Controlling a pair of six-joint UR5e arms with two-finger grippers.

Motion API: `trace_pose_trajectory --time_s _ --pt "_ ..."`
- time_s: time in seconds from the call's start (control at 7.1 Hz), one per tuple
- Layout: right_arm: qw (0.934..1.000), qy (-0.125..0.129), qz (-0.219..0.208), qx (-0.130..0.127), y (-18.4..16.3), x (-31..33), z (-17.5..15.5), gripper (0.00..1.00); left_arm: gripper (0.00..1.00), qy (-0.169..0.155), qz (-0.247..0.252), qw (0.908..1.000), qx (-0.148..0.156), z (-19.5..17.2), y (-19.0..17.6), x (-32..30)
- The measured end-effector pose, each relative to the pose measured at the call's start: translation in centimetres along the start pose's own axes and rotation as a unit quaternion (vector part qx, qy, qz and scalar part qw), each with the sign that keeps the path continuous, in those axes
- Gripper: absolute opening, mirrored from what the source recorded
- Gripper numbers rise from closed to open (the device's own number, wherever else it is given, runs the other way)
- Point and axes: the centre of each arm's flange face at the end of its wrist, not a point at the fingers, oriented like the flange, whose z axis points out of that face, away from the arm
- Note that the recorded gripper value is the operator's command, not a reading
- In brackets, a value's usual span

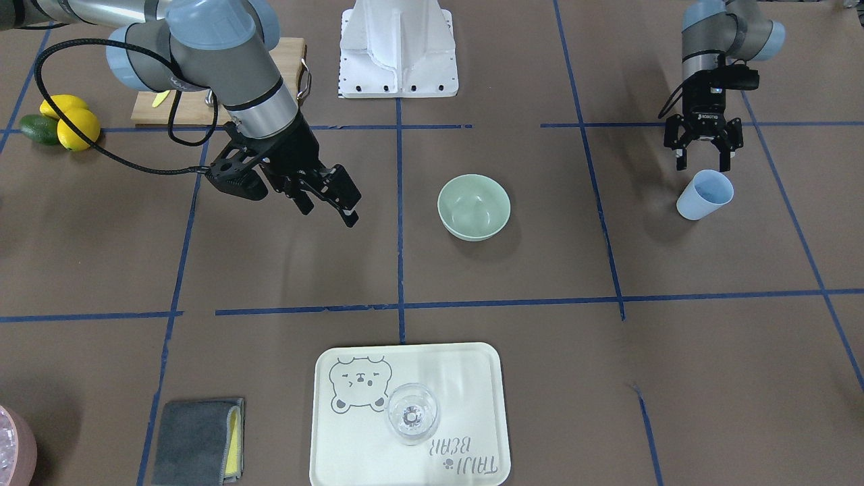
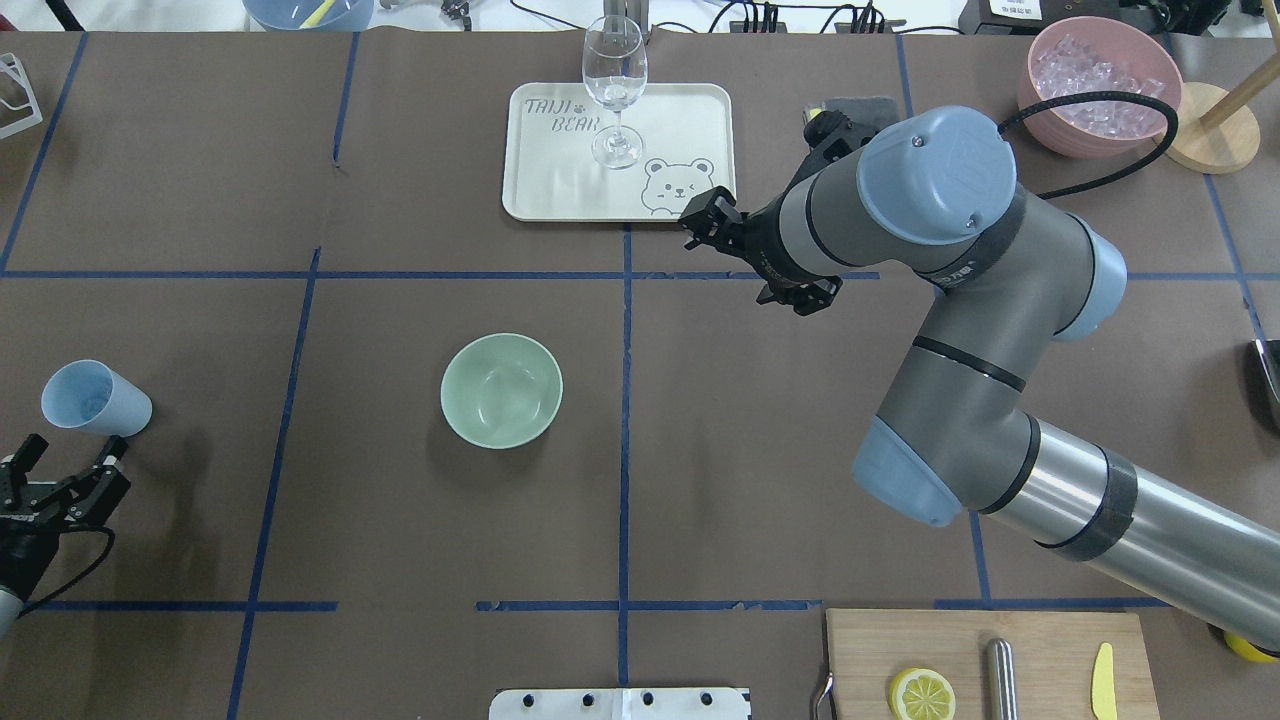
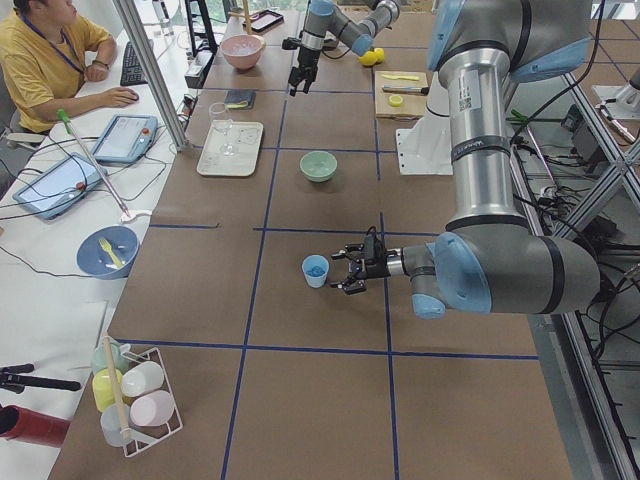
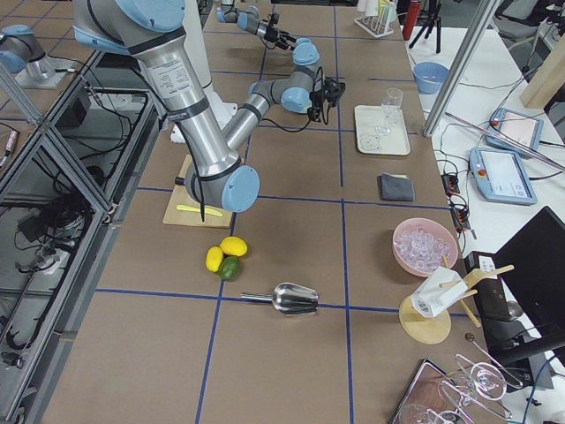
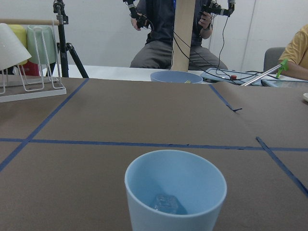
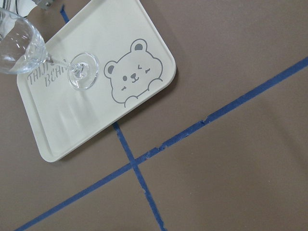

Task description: Pour ice into bowl

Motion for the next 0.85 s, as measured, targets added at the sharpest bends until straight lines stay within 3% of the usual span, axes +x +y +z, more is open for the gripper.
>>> trace_pose_trajectory --time_s 0.28,0.85 --pt "1.0 0.001 -0.001 0.0 0.0 0.1 0.0 1.0 0.96 0.002 0.003 0.9999 0.011 0.6 1.3 1.3" --pt "1.0 0.0 -0.002 -0.001 0.1 0.1 0.0 1.0 0.97 -0.014 0.009 0.9998 0.012 2.1 0.5 0.8"
